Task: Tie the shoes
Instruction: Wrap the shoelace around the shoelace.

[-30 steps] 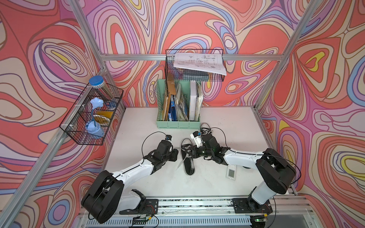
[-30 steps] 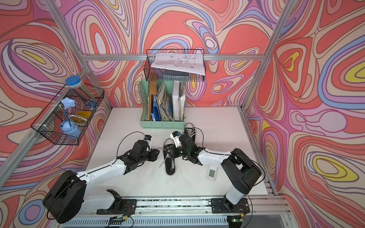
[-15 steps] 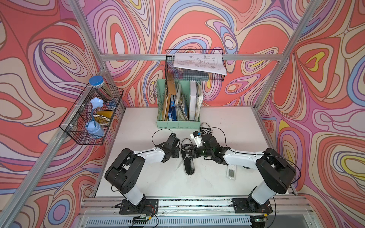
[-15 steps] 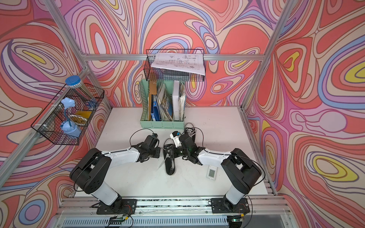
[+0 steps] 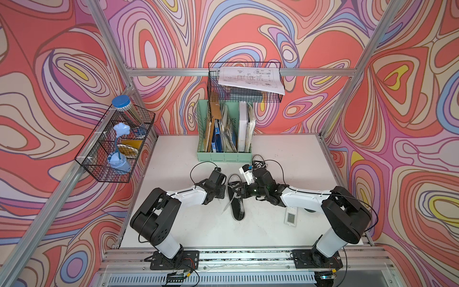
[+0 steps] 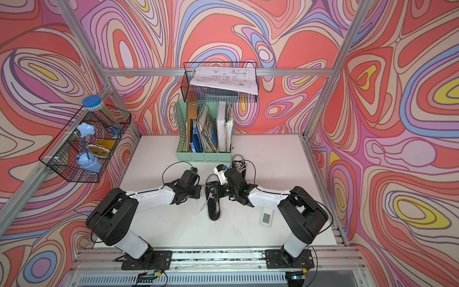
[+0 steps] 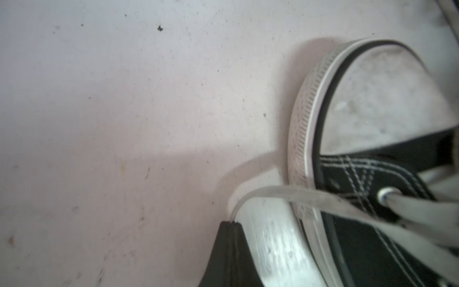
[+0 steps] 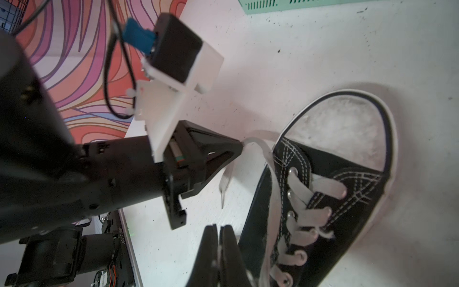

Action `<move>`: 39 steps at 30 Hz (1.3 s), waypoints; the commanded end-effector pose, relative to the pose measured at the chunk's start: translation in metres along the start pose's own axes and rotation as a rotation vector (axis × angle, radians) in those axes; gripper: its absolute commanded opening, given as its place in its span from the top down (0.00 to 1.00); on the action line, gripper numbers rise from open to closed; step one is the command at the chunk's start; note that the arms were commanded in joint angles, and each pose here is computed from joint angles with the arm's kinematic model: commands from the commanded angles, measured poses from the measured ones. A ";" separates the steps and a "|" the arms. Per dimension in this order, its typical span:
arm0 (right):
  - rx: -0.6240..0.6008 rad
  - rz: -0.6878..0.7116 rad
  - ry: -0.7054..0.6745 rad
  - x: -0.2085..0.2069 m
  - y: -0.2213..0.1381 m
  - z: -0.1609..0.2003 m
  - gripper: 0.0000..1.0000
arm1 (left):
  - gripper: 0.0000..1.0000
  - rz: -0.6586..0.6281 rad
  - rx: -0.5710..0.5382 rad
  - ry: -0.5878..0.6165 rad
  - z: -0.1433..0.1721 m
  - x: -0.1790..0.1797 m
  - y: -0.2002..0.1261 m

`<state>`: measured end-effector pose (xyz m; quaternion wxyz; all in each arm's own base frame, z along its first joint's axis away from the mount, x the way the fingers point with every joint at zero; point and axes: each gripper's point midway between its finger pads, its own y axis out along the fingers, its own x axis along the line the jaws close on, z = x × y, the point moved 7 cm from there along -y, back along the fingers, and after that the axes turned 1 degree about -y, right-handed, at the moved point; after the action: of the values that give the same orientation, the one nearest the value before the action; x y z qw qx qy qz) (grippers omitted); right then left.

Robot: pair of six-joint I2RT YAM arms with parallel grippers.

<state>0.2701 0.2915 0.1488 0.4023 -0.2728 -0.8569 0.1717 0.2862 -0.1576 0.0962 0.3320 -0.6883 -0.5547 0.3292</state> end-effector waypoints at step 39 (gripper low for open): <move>0.155 -0.107 0.162 -0.016 0.019 -0.028 1.00 | 1.00 0.718 -0.158 0.137 0.007 -0.106 -0.110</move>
<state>0.3020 0.2946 0.1430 0.4872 -0.2321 -0.8166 0.2048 0.1977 -0.2321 0.1826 0.1925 -0.8664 -0.2851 0.3621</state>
